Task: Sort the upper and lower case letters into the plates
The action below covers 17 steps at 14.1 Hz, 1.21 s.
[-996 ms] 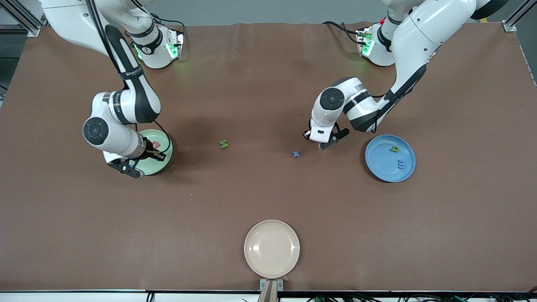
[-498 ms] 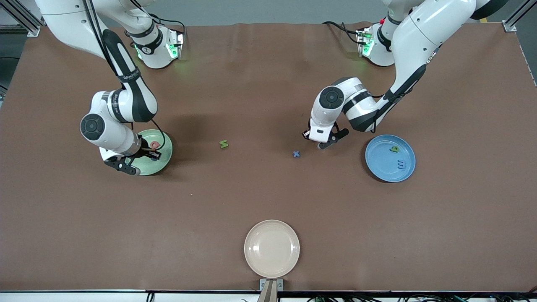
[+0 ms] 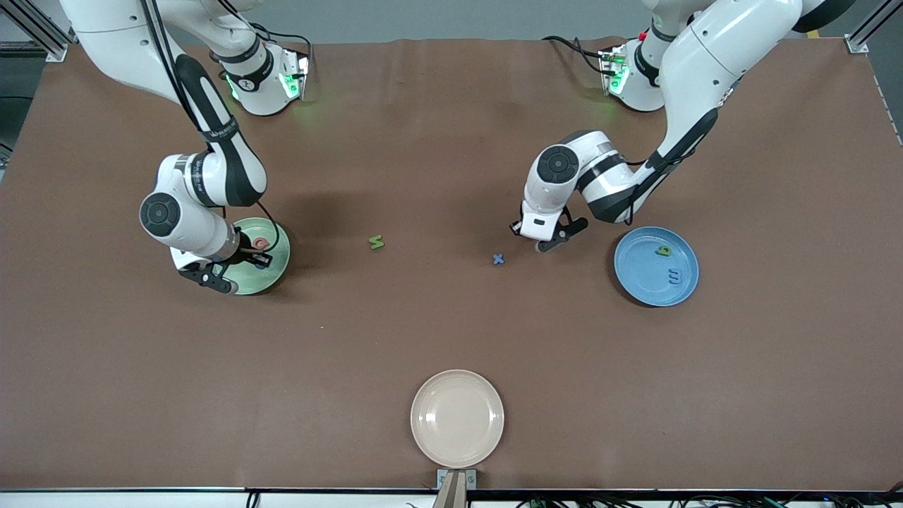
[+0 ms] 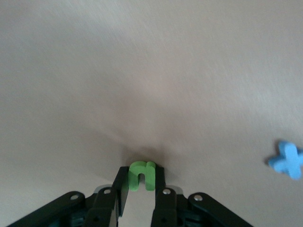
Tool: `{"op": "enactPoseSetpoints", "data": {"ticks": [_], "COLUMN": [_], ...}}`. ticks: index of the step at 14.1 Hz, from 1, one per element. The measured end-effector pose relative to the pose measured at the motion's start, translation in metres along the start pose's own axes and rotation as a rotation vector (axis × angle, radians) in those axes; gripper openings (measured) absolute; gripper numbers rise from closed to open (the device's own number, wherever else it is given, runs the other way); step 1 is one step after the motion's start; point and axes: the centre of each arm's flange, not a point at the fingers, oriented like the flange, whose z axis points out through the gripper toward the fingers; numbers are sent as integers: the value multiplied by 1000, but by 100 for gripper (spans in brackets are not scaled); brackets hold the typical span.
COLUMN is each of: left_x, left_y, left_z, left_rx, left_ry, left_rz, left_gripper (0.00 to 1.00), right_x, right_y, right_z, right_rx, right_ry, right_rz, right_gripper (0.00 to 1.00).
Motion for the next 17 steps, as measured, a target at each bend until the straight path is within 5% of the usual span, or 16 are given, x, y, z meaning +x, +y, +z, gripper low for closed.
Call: {"op": "enactPoseSetpoints", "data": {"ticks": [5, 11, 17], "left_x": [64, 165, 200], "left_y": [-22, -99, -143], "left_z": [-52, -74, -44], "left_rx": [21, 21, 59], "left_ry": [92, 78, 66], "left_rz": [72, 217, 313], "left_gripper": [26, 26, 26], "right_x": [-1, -2, -62], "right_y": [0, -10, -122], "right_z": [6, -1, -18], "right_rx": [-6, -9, 10], "right_ry": [-9, -32, 19], "right_rz": [0, 10, 140], "right_gripper": [39, 99, 100]}}
